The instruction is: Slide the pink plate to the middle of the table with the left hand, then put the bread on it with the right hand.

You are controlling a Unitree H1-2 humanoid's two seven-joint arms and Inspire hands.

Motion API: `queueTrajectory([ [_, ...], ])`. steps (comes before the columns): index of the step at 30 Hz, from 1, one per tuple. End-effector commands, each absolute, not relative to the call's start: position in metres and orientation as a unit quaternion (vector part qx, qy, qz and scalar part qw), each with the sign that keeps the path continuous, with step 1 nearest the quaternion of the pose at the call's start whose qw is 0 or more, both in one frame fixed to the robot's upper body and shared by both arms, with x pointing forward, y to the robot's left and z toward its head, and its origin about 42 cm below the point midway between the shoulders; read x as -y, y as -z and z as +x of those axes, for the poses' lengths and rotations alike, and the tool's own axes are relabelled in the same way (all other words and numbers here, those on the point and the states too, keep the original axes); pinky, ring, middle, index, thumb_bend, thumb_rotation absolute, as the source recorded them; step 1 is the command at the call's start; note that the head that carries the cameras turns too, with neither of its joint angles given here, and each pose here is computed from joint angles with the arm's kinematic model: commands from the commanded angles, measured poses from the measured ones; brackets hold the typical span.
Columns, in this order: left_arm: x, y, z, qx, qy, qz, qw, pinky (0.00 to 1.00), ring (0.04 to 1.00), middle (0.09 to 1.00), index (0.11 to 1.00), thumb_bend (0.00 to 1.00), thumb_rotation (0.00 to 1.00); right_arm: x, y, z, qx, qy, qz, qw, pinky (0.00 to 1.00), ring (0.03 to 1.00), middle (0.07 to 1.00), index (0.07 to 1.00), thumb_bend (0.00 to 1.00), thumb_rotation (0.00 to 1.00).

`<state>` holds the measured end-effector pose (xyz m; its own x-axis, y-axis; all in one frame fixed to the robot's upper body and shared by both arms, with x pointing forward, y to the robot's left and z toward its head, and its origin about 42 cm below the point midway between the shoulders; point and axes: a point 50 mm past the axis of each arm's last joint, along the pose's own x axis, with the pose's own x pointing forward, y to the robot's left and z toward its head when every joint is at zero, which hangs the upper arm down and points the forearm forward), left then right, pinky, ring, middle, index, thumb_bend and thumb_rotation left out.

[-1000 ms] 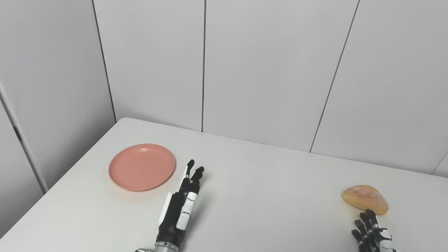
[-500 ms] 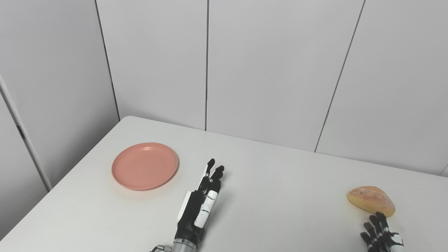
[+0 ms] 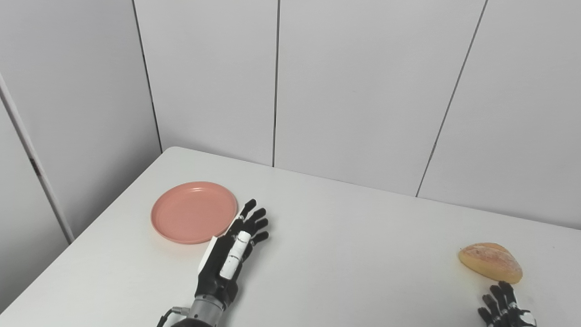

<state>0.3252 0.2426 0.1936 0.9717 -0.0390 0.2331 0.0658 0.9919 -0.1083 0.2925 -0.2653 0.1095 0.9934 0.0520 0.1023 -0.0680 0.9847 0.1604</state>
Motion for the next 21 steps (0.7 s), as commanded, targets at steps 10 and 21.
queueTrajectory([
  [10, -0.306, -0.256, 0.357, 0.160, 0.042, -0.008, 0.986, 0.82, 0.910, 0.915, 0.871, 0.90, 0.71, 0.268, -0.087, 0.275, 0.002, -0.022, 0.095, 0.995, 1.00, 1.000, 0.999, 1.000, 0.77, 1.00],
  [21, -0.359, -0.288, 0.375, 0.185, -0.010, 0.007, 0.983, 0.85, 0.930, 0.933, 0.902, 0.90, 0.73, 0.268, -0.087, 0.276, -0.001, -0.026, 0.093, 0.995, 1.00, 1.000, 1.000, 1.000, 0.79, 1.00],
])
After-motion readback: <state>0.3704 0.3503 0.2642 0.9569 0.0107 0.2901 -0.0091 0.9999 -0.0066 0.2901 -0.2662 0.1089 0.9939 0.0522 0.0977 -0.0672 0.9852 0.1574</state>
